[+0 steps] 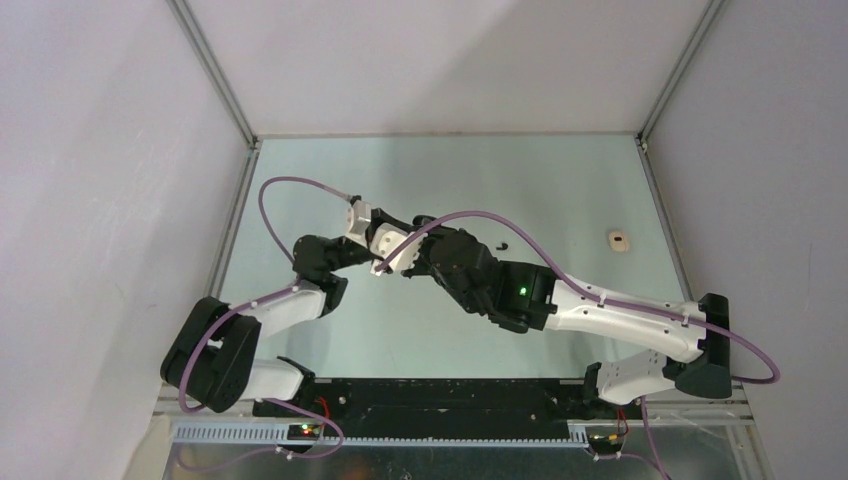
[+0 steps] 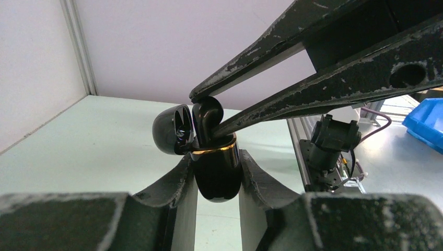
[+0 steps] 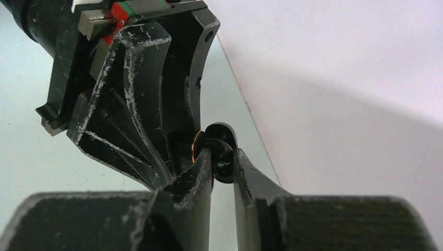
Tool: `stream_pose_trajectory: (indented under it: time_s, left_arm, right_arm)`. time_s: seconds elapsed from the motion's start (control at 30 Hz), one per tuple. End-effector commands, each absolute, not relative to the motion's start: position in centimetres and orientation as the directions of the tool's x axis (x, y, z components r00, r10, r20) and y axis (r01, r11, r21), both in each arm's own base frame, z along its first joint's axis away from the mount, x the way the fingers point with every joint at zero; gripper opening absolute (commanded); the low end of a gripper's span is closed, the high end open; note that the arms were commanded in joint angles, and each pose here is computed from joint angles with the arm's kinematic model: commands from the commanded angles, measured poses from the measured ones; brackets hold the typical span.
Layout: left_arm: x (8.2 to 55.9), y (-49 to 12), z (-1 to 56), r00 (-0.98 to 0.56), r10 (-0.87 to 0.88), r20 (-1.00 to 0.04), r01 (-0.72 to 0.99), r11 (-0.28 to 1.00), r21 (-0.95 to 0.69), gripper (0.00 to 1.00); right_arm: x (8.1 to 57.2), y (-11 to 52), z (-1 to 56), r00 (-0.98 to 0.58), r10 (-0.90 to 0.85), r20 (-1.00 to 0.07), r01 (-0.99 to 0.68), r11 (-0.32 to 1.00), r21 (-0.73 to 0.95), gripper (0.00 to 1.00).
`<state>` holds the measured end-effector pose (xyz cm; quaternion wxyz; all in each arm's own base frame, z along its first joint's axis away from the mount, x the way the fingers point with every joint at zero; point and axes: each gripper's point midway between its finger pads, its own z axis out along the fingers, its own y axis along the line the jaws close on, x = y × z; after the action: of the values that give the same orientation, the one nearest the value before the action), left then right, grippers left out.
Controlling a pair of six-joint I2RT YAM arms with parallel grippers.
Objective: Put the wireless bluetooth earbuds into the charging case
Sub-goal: Place the earbud in the charging case.
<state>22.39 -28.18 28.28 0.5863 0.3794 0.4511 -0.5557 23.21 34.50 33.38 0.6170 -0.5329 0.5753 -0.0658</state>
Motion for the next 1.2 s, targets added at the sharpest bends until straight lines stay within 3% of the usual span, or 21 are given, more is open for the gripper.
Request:
stream_pose_trajectory:
  time_s: [0.0, 1.17]
  left_arm:
    - [21.7, -27.5, 31.5, 0.1, -0.382, -0.919, 0.992, 0.113, 0.061, 0.0]
    - [21.9, -26.7, 32.3, 0.14, -0.392, -0.909, 0.986, 0.14, 0.091, 0.0]
  right_arm:
    - [21.6, 35.5, 31.6, 0.332, -0.677, -0.657, -0.615, 0.374, -0.695, 0.11]
    - [20.4, 35.2, 32.4, 0.373, -0.662, -0.651, -0.658, 0.306, -0.688, 0.54]
